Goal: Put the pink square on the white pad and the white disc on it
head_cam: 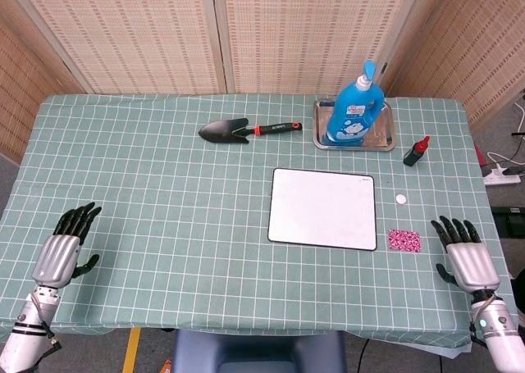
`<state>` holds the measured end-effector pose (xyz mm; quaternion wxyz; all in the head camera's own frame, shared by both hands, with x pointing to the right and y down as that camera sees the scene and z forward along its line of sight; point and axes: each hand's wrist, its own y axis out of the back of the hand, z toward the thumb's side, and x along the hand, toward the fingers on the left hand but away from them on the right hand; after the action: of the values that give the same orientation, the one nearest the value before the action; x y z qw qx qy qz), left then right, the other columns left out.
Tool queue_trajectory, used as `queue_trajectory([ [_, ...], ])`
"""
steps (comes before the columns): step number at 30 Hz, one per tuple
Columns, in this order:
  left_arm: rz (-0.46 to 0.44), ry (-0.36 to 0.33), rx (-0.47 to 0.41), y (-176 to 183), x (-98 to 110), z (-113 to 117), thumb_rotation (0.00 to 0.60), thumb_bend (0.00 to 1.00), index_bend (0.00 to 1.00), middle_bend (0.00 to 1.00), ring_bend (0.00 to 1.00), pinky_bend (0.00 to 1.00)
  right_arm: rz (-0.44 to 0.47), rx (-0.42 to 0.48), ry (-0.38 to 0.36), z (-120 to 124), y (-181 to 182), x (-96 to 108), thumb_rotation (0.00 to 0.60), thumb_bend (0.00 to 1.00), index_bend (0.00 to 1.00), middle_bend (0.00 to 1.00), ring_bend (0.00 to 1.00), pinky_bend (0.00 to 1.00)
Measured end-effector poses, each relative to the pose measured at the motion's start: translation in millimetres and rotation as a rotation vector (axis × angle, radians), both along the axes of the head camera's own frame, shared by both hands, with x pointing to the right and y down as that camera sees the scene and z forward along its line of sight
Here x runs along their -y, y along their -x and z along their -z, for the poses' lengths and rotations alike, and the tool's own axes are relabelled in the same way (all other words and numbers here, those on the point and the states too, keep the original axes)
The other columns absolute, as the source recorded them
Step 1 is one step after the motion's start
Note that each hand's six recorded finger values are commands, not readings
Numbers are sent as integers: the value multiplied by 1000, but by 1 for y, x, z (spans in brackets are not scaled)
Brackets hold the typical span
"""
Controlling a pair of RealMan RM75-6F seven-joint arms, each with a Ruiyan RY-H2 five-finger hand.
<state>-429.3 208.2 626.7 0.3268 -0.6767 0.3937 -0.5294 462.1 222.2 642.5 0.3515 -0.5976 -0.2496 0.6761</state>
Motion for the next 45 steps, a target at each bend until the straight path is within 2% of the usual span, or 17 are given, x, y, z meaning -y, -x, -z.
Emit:
queue_trajectory([
  [6,-1,-2,-11,-3,0,1,600,233,0,0,0,0,-27,-31,16,-9,-2,11,600,373,0,94,0,0],
  [10,3,-6,-18,-3,1,3,600,233,0,0,0,0,-24,-21,29,-16,3,16,600,373,0,159,0,0],
  [19,-1,0,-21,-3,0,2,600,234,0,0,0,0,-75,26,29,-25,8,20,600,373,0,244,0,0],
  [24,-2,1,-22,-3,0,3,600,234,0,0,0,0,-80,35,39,-33,10,24,600,372,0,254,0,0],
  [28,1,7,-22,-2,0,1,600,234,0,0,0,0,-74,46,43,-34,13,23,600,324,2,254,0,0],
  [32,-3,14,-18,-2,0,0,600,233,0,0,0,0,-86,58,34,-30,11,25,600,236,167,207,0,0],
  [39,-2,9,-19,-2,0,1,600,234,0,0,0,0,-79,25,68,-37,8,26,600,228,332,6,0,0],
  [45,0,9,-20,-2,0,0,600,233,0,0,0,0,-83,21,94,-43,13,33,600,228,358,0,0,0],
])
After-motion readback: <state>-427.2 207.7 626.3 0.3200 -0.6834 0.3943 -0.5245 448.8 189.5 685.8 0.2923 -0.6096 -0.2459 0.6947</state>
